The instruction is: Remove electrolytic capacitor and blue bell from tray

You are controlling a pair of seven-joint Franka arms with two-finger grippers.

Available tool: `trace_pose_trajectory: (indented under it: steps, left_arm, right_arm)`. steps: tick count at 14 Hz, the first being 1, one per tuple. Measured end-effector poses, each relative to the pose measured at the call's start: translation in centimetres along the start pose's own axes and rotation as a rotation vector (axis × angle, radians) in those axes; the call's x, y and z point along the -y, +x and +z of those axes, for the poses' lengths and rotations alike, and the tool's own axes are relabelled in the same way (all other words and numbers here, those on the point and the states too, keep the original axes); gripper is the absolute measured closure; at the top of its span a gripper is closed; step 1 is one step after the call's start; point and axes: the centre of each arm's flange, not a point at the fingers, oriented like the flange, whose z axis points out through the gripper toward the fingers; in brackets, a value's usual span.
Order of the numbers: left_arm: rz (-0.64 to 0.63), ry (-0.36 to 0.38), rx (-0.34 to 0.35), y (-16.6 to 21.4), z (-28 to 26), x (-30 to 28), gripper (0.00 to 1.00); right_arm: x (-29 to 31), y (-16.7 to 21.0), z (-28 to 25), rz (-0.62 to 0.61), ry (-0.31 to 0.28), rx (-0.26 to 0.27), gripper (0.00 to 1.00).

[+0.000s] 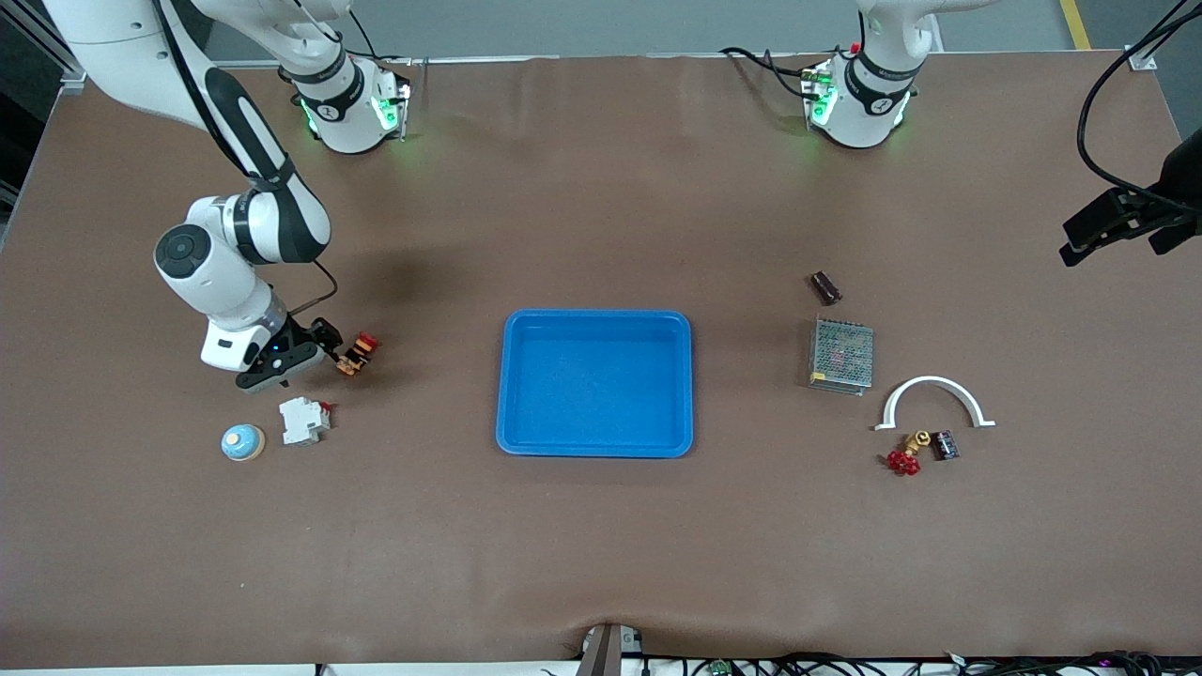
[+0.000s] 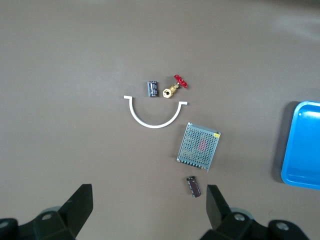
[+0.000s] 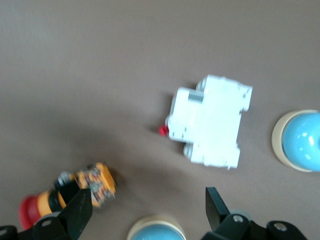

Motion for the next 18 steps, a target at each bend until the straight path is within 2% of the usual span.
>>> trace_pose_trajectory:
  steps: [3, 7, 11, 15, 18]
  left_arm:
    - [0.005, 0.001, 0.008, -0.1, 0.1, -0.3, 0.0]
    - [0.004, 0.0, 0.006, -0.1, -0.1, -0.2, 0.0]
    - [0.014, 0.0, 0.006, -0.1, 0.0, -0.8, 0.0]
    - [0.021, -0.001, 0.01, -0.1, 0.2, -1.1, 0.0]
    - [0.029, -0.001, 0.013, -0.1, 0.4, -1.6, 0.0]
  right_arm:
    - [0.1, 2.5, -2.4, 0.018, 0.02, 0.047, 0.0]
    - [-1.2, 7.4, -10.2, 0.076, 0.069, 0.203, 0.0]
    - [-3.6, 10.4, -19.3, 0.164, 0.081, 0.288, 0.0]
    - [-6.4, 10.7, -26.0, 0.215, 0.078, 0.302, 0.0]
    - [-9.6, 10.1, -30.3, 0.271, 0.059, 0.261, 0.0]
